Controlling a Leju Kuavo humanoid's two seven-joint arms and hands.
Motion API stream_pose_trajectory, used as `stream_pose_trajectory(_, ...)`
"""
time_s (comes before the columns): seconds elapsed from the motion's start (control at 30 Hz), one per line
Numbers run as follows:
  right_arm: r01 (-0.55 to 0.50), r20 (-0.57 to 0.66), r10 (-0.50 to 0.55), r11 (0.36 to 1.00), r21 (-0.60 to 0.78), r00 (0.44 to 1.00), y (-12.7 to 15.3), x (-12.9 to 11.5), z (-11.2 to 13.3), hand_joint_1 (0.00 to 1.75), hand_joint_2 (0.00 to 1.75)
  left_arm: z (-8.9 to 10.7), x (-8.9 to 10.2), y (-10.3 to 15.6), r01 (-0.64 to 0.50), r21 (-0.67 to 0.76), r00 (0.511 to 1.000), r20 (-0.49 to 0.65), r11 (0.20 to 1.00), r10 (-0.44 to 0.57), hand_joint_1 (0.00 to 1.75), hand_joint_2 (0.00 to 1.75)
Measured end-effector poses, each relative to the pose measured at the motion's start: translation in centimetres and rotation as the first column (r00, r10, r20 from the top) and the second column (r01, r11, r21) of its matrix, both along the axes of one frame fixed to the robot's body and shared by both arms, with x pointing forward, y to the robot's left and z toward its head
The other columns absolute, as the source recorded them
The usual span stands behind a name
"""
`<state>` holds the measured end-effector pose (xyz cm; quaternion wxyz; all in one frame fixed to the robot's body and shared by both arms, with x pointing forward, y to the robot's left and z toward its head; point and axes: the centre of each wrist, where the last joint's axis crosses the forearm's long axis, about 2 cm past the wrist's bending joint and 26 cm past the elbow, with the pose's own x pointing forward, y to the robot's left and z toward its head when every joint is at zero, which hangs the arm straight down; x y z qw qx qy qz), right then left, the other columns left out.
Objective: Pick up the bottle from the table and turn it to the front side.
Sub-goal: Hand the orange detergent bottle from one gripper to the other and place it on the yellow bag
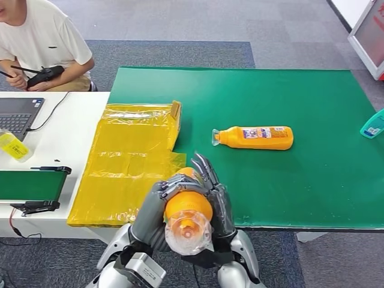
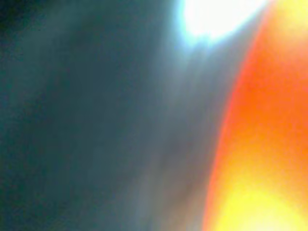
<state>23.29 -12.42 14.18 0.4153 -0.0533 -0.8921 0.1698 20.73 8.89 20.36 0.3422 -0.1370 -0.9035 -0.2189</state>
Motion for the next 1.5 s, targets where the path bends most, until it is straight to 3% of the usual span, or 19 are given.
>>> stream_pose_trajectory(0.13, 0.016, -0.094, -0.008, 0.996, 0.083, 0.996, -0.8, 0.0, -0.7, 0.0, 1.75, 0.6, -0.5, 1.7, -0.098, -0.101, 0.995, 0.027, 0.99, 0.101, 1.75, 1.75)
stream_pose_trajectory(0.27, 0.072, -0.147, -0.057, 0.993, 0.095, 0.987, -2.8, -0.3, -1.6, 0.0, 1.75, 1.3, -2.2, 4.1, -0.23, -0.211, 0.954, 0.146, 0.95, 0.263, 1.75, 1.75)
stream_pose_trajectory(0.33, 0.092, -0.151, -0.077, 0.991, 0.095, 0.985, -3.6, -0.4, -1.6, 0.0, 1.75, 1.8, -2.7, 5.2, -0.371, -0.25, 0.881, 0.209, 0.894, 0.424, 1.75, 1.75)
stream_pose_trajectory(0.4, 0.114, -0.156, -0.098, 0.989, 0.097, 0.983, -4.3, -0.4, -1.3, 0.0, 1.75, 2.3, -2.8, 6.1, -0.534, -0.271, 0.752, 0.279, 0.8, 0.597, 1.75, 1.75)
stream_pose_trajectory(0.47, 0.131, -0.16, -0.115, 0.986, 0.099, 0.98, -4.7, -0.4, -1.2, 0.0, 1.75, 2.8, -2.8, 6.7, -0.637, -0.278, 0.635, 0.34, 0.719, 0.694, 1.75, 1.75)
stream_pose_trajectory(0.53, 0.143, -0.163, -0.126, 0.985, 0.101, 0.979, -5.1, -0.5, -1.1, 0.0, 1.75, 3.0, -2.7, 7.0, -0.676, -0.278, 0.582, 0.366, 0.683, 0.726, 1.75, 1.75)
stream_pose_trajectory(0.67, 0.153, -0.165, -0.134, 0.983, 0.106, 0.977, -5.6, -0.6, -1.1, 0.0, 1.75, 3.6, -2.3, 7.1, -0.729, -0.236, 0.538, 0.382, 0.642, 0.752, 1.75, 1.75)
stream_pose_trajectory(0.83, 0.122, -0.156, -0.103, 0.986, 0.118, 0.982, -6.0, -0.4, -1.1, 0.0, 1.75, 4.0, -0.3, 7.5, -0.825, -0.105, 0.462, 0.441, 0.556, 0.769, 1.75, 1.75)
stream_pose_trajectory(0.97, 0.076, -0.135, -0.057, 0.988, 0.135, 0.989, -5.9, 0.2, -1.1, 0.0, 1.75, 2.8, 2.9, 7.5, -0.875, 0.102, 0.458, 0.491, 0.473, 0.741, 1.75, 1.75)
stream_pose_trajectory(1.13, 0.01, -0.107, 0.005, 0.99, 0.14, 0.994, -5.2, 1.9, -0.7, 0.0, 1.75, 0.1, 9.3, 7.6, -0.877, 0.396, 0.457, 0.519, 0.271, 0.723, 1.75, 1.75)
stream_pose_trajectory(1.23, -0.008, -0.095, 0.021, 0.989, 0.145, 0.995, -4.7, 2.6, -0.3, 0.0, 1.75, -1.3, 12.3, 8.1, -0.841, 0.494, 0.479, 0.494, 0.219, 0.726, 1.75, 1.75)
stream_pose_trajectory(1.5, -0.027, -0.085, 0.041, 0.987, 0.157, 0.996, -4.4, 2.8, -0.2, 0.0, 1.75, -4.9, 15.1, 7.8, -0.687, 0.696, 0.616, 0.406, 0.208, 0.676, 1.75, 1.75)
